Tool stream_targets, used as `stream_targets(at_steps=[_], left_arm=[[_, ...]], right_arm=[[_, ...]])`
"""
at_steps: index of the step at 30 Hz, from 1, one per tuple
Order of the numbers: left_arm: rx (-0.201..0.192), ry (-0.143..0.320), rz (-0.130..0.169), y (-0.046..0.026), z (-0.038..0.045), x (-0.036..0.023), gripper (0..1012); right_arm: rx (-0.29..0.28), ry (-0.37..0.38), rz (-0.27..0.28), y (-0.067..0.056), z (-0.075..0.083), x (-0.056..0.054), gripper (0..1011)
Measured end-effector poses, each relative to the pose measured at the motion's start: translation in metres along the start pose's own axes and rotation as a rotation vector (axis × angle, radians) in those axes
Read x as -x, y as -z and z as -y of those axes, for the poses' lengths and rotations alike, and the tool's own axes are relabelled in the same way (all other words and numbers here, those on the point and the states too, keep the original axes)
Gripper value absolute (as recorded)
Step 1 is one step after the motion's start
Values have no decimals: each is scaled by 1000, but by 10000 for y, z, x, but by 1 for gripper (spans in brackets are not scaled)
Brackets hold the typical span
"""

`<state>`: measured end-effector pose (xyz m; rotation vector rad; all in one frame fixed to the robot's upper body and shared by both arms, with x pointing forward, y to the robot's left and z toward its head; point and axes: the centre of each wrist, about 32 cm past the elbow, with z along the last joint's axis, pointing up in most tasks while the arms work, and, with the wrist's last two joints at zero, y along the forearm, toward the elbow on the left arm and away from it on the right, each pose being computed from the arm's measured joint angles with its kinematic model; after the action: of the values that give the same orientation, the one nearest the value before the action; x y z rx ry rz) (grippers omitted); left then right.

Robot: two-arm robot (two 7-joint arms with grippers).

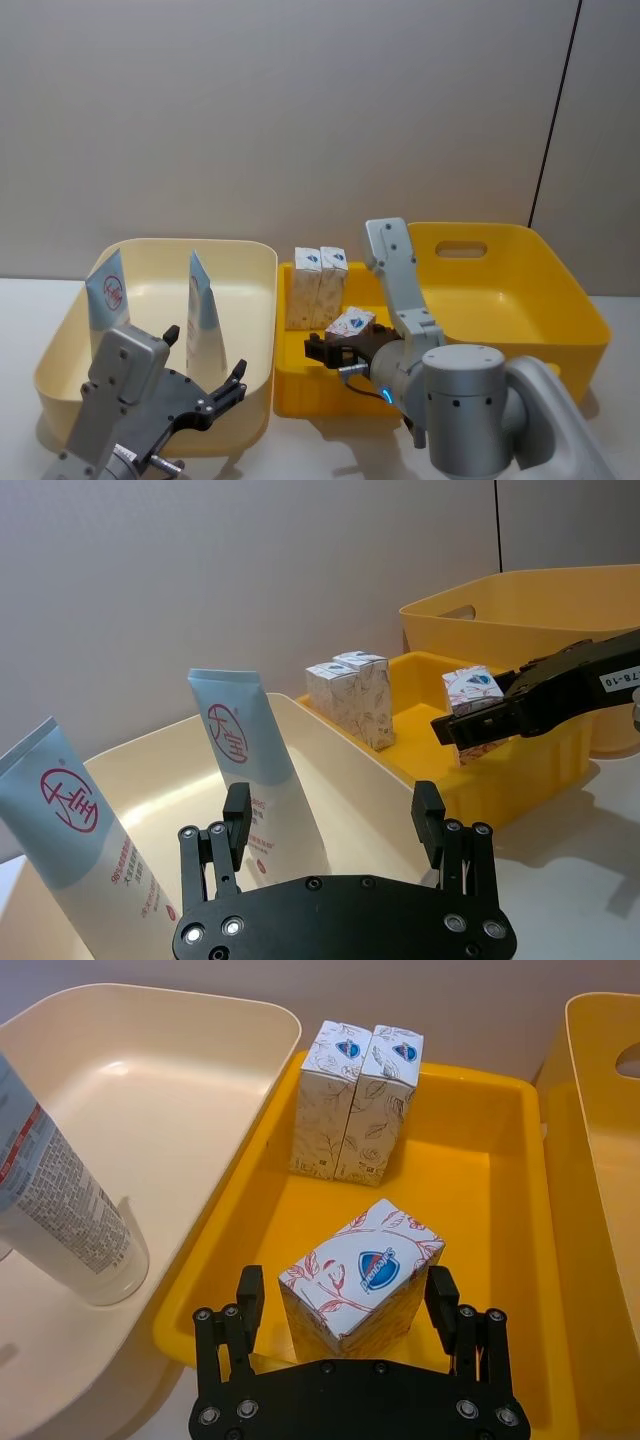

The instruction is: Bimanual collaborative sorting of washing and personal care products

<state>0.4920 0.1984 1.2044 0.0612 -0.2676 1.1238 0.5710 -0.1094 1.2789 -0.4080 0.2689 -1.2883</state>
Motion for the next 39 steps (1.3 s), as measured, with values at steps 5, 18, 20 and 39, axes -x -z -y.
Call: stream_targets(at_steps=[5,18,20,39], left_arm=[[0,0,0,0,0,0,1000],[0,0,0,0,0,0,1000],[0,0,0,0,0,0,1000],[0,0,0,0,0,0,999]], right_arm=[[3,12,4,-6,-28,20,1001],[6,30,10,-19,-69,46,759],[6,31,10,-19,-71,47,731],[7,38,12,-22,-85,55,449]])
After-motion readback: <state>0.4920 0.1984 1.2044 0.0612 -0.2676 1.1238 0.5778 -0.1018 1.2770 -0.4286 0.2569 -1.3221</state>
